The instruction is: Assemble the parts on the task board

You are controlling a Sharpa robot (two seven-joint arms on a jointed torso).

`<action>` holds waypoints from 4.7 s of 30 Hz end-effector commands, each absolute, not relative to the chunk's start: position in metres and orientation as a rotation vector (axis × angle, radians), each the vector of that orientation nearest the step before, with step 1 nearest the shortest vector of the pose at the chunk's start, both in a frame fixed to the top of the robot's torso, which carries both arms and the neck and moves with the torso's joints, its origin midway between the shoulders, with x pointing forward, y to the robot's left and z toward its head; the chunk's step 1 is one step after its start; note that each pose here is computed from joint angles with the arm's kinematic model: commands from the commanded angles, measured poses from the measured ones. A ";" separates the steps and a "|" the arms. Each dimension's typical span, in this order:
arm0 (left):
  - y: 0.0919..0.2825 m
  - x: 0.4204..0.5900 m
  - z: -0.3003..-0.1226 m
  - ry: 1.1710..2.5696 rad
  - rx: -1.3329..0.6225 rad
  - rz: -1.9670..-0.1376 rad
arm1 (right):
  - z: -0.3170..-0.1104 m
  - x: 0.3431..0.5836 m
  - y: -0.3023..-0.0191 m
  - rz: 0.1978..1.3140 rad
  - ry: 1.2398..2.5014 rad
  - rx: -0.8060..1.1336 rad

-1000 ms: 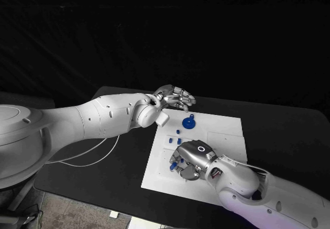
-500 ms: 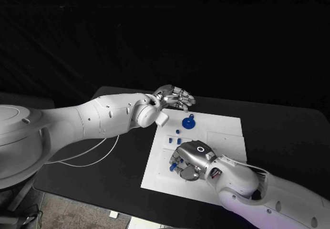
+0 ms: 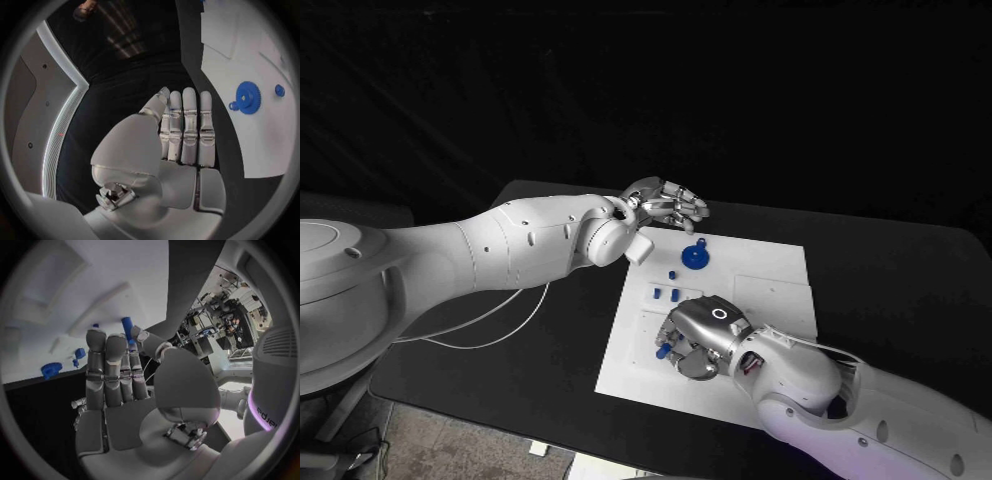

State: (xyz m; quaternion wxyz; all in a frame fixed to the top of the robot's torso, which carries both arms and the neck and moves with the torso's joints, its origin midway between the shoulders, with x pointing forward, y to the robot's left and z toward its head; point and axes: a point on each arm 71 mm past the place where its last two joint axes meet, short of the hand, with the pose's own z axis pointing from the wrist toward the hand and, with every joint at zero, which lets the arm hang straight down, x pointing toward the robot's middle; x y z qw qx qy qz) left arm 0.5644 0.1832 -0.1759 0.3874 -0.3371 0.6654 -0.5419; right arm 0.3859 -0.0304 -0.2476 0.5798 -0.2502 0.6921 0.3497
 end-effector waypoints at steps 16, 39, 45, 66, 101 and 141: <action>0.181 0.563 -0.176 1.702 -0.847 -1.397 | -0.252 0.384 -0.027 0.786 1.634 -0.628; 0.181 0.563 -0.176 1.708 -0.846 -1.399 | -0.264 0.386 -0.026 0.835 1.646 -0.560; 0.182 0.563 -0.176 1.708 -0.848 -1.397 | -0.262 0.388 -0.031 0.854 1.619 -0.518; 0.188 0.564 -0.177 1.704 -0.855 -1.386 | -0.212 0.411 -0.091 0.981 1.607 -0.126; 0.213 0.557 -0.189 1.624 -0.905 -1.347 | -0.251 0.415 -0.242 0.527 2.325 0.505; 0.208 0.554 -0.190 1.648 -0.912 -1.362 | -0.280 0.407 -0.200 0.403 2.341 0.548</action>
